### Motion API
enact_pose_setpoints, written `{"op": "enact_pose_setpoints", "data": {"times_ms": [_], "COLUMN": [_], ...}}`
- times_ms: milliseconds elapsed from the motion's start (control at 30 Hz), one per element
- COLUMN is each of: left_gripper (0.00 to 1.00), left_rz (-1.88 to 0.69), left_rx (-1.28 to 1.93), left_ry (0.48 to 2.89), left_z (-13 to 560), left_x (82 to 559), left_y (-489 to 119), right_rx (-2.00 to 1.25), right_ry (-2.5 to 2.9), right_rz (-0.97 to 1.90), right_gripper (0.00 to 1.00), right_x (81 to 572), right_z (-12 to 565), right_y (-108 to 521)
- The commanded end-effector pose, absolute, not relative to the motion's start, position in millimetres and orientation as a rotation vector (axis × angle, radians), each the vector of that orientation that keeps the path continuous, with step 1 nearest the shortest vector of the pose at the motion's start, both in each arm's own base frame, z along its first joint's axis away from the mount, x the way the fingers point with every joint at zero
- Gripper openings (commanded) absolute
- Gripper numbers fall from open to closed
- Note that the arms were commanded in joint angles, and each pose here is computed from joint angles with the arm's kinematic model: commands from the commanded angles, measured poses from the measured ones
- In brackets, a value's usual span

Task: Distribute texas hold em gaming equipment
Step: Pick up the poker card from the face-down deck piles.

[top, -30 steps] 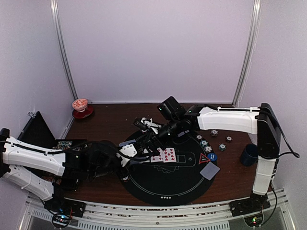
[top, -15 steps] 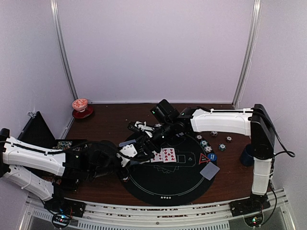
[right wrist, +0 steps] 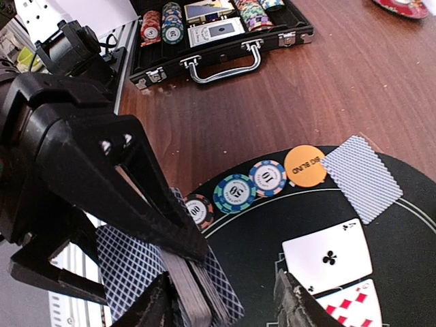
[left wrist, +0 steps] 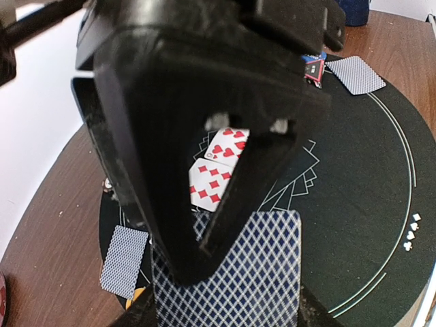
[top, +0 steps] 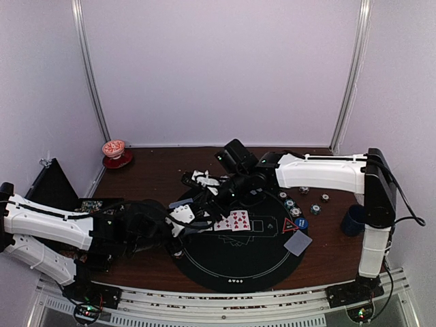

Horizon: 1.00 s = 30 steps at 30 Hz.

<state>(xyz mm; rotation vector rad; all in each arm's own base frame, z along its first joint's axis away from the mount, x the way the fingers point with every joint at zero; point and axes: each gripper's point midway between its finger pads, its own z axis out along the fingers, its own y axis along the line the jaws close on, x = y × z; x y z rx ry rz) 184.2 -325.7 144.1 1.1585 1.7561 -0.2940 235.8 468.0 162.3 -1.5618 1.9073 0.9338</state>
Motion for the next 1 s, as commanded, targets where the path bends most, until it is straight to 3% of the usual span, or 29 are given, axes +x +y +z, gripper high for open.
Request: {"op": "enact_pose_setpoints", "data": {"times_ms": [0,300,500,767,967], "left_gripper": [0.54,0.54,0.54,0.54,0.54], "left_rz": [-0.339,-0.331,-0.329,-0.333,-0.332], "left_rx": [1.129,1.130,1.131,1.133,1.131], "left_ry": [1.706,1.710,1.710,1.708,1.708], "left_z": [160,158,158,158,159], "left_x": [186,186,187,186,186], "left_y": [-335,-335,-335,-335,-335], "right_rx": [-1.524,-1.578,-1.654,-1.569,-1.542], "right_ry": [1.895,1.928,1.974,2.038,2.108], "right_rz": [0.791,0.780,1.025,0.998,0.878], "right_gripper": [0.50,0.42,0.66,0.65,0.57], "right_x": [255,251,217,229,245], "right_z": [170,157,155,140,121], "right_y": [452,448,462,479,472]}}
